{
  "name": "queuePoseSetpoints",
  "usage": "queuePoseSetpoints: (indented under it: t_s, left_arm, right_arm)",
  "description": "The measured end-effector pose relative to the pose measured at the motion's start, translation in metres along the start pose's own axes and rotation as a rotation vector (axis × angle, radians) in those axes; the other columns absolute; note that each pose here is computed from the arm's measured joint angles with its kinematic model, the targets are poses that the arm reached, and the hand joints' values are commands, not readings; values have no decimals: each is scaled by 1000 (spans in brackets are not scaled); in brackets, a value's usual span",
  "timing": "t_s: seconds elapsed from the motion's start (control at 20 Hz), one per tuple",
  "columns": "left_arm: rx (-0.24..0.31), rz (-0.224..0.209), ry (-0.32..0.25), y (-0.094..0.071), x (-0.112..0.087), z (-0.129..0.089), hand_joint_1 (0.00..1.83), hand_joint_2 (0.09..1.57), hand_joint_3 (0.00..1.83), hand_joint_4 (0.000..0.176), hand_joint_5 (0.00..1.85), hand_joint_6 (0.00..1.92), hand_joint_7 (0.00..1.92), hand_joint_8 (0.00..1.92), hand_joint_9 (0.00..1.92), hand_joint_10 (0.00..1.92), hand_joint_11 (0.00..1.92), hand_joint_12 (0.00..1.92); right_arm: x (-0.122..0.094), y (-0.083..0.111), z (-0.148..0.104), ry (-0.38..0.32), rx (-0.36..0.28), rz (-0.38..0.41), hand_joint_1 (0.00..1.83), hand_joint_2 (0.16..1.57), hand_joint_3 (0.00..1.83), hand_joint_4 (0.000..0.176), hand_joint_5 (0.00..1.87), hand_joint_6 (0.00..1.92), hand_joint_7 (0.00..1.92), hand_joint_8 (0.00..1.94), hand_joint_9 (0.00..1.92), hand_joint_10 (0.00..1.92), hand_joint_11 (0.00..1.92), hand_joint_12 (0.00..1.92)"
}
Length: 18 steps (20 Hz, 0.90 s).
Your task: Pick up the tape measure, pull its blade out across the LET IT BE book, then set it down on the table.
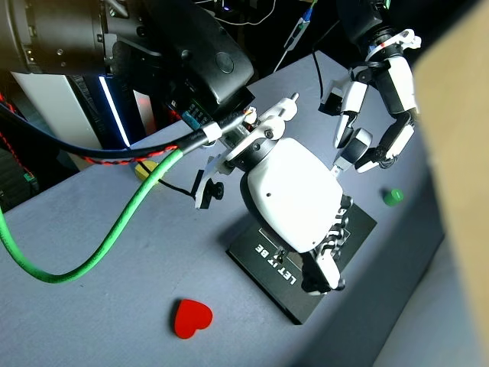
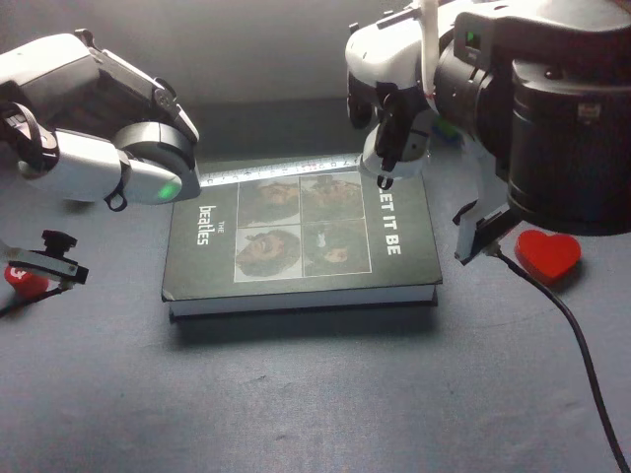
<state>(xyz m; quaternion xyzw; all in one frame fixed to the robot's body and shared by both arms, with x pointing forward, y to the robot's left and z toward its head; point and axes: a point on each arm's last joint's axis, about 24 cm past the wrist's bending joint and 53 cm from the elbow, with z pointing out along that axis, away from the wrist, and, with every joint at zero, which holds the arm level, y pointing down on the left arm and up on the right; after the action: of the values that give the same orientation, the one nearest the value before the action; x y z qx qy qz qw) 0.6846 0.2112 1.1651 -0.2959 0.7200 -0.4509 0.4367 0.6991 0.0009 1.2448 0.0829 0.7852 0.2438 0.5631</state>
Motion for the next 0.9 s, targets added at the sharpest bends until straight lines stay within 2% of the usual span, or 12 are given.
queuePoseSetpoints:
  t_s: [0.2,0.4,0.6,0.9]
  left_arm:
    - [11,17,1,-3,0,0,1389,1069,0,0,1023,754,1101,770,1001,1134,921,991]
    - [11,10,2,-3,1,0,1389,1071,0,0,1006,774,1106,763,1003,1131,926,997]
    - [10,10,2,-2,1,0,1388,1073,0,0,1018,759,1077,820,1003,1129,929,1007]
    - [3,12,3,1,1,0,1390,1067,0,0,1048,710,1094,797,1006,1121,943,1002]
  right_arm:
    - [3,-1,2,4,4,-9,1006,1136,1,0,773,9,840,10,777,23,367,996]
    - [2,-7,8,1,20,-13,1006,1136,0,0,775,8,838,8,766,16,360,993]
    - [2,-4,8,1,9,-12,1006,1136,0,0,787,12,850,12,786,23,365,994]
    - [7,-4,7,10,6,-15,1004,1135,0,0,782,7,860,13,792,23,368,994]
